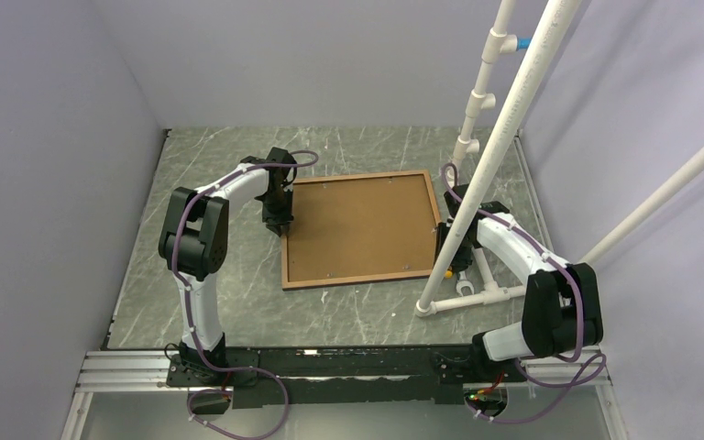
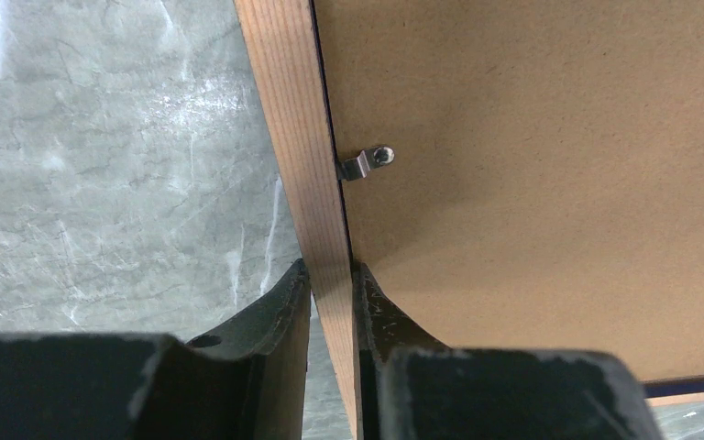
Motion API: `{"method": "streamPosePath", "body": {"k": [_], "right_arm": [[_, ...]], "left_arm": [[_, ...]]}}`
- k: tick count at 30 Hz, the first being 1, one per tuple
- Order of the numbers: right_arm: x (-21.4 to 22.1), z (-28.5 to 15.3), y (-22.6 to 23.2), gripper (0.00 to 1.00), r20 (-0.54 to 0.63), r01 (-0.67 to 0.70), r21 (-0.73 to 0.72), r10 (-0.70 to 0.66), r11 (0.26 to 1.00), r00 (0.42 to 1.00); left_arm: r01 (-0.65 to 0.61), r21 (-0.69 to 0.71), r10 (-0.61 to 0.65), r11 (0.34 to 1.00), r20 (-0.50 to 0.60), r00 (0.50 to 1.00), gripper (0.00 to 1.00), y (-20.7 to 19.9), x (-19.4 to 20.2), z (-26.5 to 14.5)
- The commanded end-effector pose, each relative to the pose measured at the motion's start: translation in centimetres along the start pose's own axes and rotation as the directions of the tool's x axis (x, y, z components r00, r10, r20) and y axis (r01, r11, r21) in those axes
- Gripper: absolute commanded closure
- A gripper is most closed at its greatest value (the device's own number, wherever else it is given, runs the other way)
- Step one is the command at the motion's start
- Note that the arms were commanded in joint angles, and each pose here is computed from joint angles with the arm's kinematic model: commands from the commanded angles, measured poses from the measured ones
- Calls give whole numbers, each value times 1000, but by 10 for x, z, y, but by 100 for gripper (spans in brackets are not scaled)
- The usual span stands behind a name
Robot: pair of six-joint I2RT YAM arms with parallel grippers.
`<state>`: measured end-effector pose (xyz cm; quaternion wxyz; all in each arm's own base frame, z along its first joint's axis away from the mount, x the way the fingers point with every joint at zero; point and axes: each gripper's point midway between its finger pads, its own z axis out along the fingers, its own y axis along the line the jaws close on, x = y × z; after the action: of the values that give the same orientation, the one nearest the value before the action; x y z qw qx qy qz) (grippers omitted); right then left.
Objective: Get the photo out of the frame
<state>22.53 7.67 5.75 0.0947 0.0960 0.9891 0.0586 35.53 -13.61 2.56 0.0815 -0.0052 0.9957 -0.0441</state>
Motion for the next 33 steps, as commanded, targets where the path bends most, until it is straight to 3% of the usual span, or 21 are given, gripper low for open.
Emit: {"method": "streamPosePath", "body": {"k": [1,15,33], "right_arm": [[-2,-10,-1,100,3,-32,15,32,999,999],[17,-7,0,100,-67,-37,-5,37,999,997],[-11,6,26,100,7,52,-109,-51,993,999]], "left_arm": [[-36,-23,37,999,28,999,100,5,-10,3],[-38,-16,38,999,28,999,100,3,-10,2],[-40,-13,41,999,26,999,100,3,-10,3]]}}
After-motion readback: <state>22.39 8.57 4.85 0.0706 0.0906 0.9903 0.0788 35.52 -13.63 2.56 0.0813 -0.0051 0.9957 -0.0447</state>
